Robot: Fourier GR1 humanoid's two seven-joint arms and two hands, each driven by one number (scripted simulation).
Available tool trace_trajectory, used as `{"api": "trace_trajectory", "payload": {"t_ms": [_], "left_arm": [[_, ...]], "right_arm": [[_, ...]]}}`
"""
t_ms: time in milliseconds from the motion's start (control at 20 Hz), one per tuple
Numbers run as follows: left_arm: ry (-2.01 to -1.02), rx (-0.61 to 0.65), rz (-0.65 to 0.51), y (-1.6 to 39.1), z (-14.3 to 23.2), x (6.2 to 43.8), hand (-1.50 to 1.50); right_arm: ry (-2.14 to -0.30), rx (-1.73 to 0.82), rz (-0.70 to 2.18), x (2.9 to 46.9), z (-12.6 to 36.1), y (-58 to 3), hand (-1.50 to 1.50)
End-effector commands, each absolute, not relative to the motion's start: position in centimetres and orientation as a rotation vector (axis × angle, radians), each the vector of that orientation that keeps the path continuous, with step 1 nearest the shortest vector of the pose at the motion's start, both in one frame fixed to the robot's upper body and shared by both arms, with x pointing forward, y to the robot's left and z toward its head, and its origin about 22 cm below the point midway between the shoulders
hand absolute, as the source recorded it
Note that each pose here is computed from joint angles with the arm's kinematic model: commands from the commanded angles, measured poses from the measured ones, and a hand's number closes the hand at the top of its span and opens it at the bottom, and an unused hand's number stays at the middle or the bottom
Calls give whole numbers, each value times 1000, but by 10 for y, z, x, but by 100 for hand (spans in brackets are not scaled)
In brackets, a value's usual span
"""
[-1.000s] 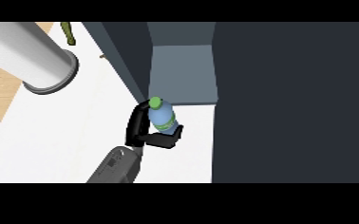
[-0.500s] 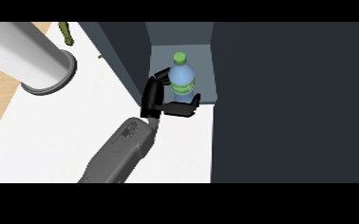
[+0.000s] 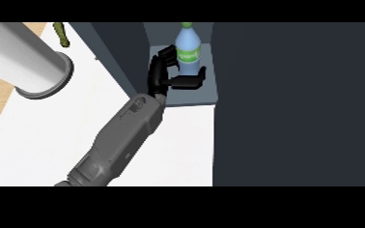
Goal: Pick up the bottled water, place it into the cabinet and close the cabinet
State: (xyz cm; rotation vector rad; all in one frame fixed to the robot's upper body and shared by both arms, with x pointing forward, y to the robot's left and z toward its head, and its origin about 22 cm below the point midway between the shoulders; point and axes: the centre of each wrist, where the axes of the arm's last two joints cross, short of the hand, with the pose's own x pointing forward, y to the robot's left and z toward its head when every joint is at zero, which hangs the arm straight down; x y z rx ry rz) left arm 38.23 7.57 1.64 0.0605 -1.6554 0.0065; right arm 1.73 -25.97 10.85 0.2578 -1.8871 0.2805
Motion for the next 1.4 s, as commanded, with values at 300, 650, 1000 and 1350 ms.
{"api": "trace_trajectory", "payload": {"t_ms": [300, 650, 1000, 1350], "left_arm": [[-1662, 513, -94, 90, 10, 408, 150], [-1626, 679, -91, 93, 18, 420, -150], [-1823, 476, 7, 92, 51, 432, -150], [-1955, 61, 125, 76, 67, 430, 150]], "right_arm": [[-1944, 336, 224, 23, 109, -262, -150], [-1943, 364, 225, 20, 118, -258, -150], [-1937, 375, 222, 19, 114, -261, -150], [-1955, 387, 272, 25, 121, -255, -150]]}}
